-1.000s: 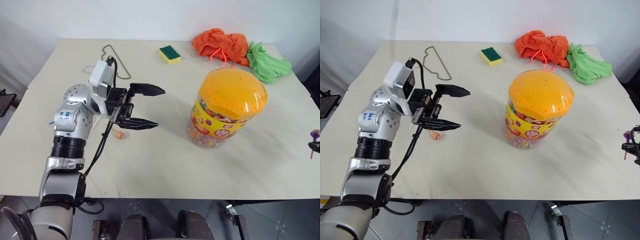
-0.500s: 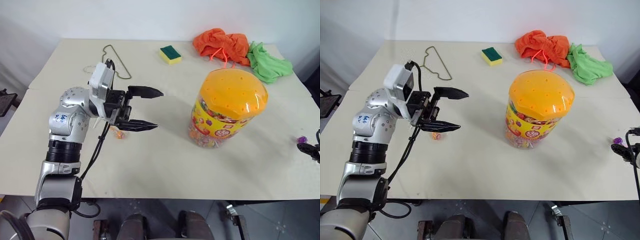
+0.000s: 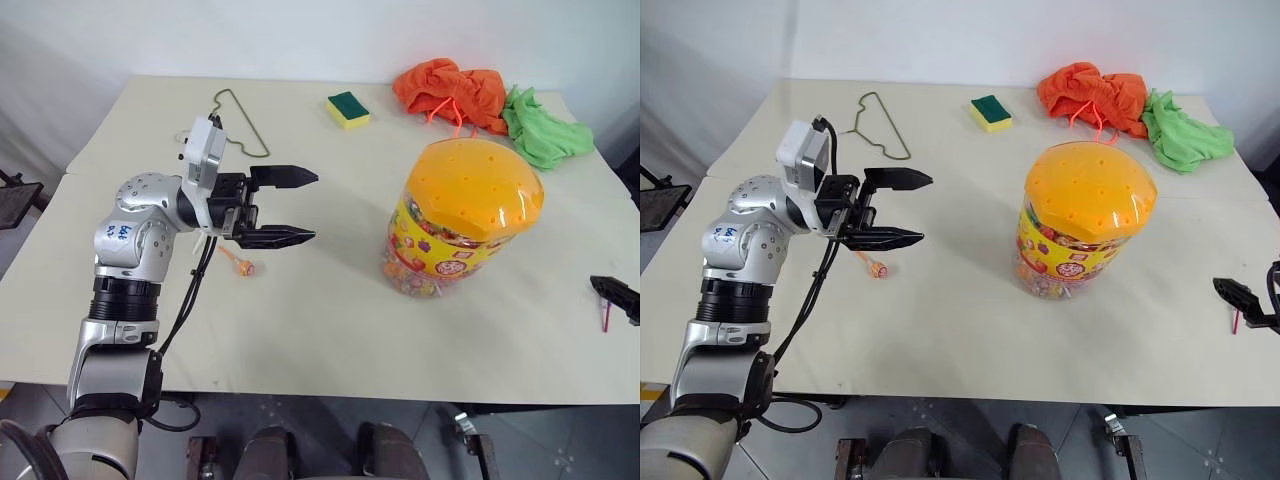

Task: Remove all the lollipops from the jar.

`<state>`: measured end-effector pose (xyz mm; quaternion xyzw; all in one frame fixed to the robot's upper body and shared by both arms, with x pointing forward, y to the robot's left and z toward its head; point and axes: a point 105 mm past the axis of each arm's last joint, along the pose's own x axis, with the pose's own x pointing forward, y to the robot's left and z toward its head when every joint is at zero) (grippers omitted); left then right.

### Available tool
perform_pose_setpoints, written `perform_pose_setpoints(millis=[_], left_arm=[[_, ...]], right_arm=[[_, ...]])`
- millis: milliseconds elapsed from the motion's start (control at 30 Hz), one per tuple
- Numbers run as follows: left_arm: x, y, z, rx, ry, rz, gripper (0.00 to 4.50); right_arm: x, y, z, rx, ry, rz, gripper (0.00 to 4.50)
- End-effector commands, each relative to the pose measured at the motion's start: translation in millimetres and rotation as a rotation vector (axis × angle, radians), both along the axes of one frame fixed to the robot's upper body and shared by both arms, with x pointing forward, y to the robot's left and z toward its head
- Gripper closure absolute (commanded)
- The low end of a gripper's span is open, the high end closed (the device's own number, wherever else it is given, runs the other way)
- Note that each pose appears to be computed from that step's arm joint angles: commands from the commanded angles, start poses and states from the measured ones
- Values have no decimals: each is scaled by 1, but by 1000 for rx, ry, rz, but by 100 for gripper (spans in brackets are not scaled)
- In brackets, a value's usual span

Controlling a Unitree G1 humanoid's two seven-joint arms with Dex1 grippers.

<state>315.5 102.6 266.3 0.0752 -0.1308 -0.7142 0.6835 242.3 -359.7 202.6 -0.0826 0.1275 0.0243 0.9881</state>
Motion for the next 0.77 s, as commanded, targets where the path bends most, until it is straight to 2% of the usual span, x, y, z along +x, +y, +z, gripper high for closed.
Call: perform_pose_setpoints(millis=[33,100,167,200,333,433,533,767], left_arm=[[2,3,11,-10,-47,32,0],[12,6,12,-52,-17,121,0],[35,17,15,-154,61,324,0],[37,20,11,-154,109,348,0],[30,22,-7,-137,203,352,0],[24,25,-24,-124,274,357,0],[14,31,-44,-65,254,369,0],[4,30,-72,-66,231,425,0]], right_arm=[[-8,21,24,-52,-136,96,2],[-11,37,13,-44,-140,157,2],[-13,57,3,-10,-151,226,2],[-14,68,0,-2,-170,272,2],[-16,96,-17,34,-150,379,2],[-14,100,-32,49,-109,384,2],[-13,102,-39,69,-95,376,2],[-16,107,-59,94,-49,357,2]])
